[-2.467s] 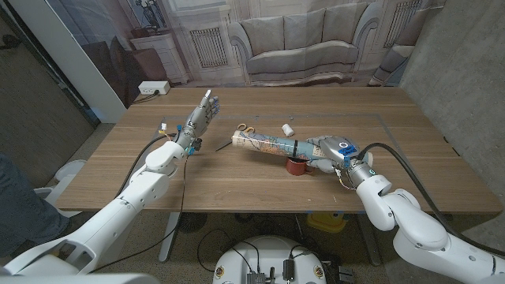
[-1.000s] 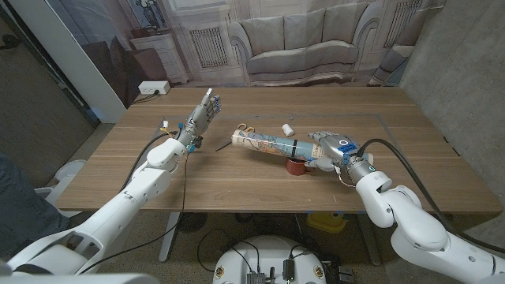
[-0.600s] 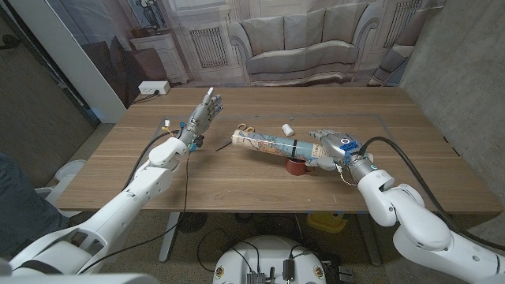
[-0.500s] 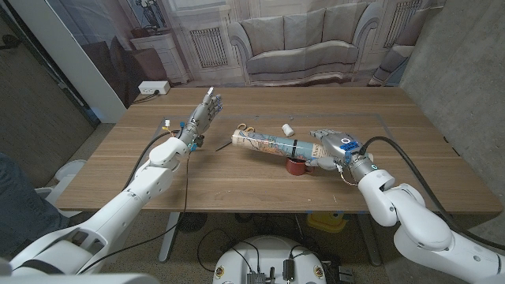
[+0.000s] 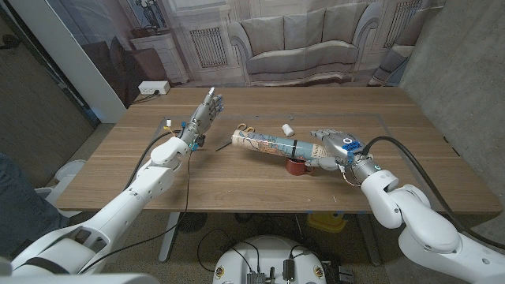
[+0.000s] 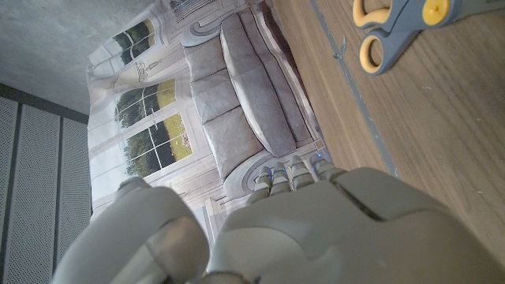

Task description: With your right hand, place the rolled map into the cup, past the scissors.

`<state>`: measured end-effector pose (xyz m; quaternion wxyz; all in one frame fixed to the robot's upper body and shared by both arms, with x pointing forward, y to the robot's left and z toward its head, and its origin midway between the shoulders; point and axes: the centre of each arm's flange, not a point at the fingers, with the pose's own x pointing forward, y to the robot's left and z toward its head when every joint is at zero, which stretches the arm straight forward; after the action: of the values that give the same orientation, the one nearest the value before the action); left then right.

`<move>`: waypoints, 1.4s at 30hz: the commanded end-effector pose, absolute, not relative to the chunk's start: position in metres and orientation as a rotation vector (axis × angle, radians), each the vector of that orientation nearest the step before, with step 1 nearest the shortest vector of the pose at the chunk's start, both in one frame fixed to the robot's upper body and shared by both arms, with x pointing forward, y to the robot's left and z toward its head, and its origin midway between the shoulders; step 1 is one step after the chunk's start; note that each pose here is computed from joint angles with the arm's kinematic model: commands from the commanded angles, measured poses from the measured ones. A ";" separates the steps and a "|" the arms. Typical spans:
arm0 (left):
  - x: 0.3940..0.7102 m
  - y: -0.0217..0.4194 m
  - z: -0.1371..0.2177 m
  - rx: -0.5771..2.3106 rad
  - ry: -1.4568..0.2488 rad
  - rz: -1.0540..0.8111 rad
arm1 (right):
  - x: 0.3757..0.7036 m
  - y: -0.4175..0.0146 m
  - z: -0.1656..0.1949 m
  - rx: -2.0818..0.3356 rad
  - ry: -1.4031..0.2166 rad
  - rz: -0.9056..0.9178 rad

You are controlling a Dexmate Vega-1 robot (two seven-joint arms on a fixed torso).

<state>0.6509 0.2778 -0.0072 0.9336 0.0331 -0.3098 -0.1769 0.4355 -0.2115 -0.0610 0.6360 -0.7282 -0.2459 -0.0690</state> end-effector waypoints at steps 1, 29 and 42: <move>0.653 0.274 -0.009 0.065 -0.629 -0.367 | 0.425 -0.210 -0.055 -1.650 -0.596 -0.158; 0.646 0.277 -0.003 0.074 -0.650 -0.365 | 0.402 -0.203 -0.029 -1.639 -0.747 -0.240; 0.641 0.282 -0.006 0.073 -0.654 -0.358 | 0.395 -0.202 -0.019 -1.585 -0.825 -0.265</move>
<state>0.6455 0.2780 -0.0047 0.9309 0.0361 -0.3172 -0.1777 0.4018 -0.2040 -0.0280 0.6201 -0.7042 -0.3299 -0.1042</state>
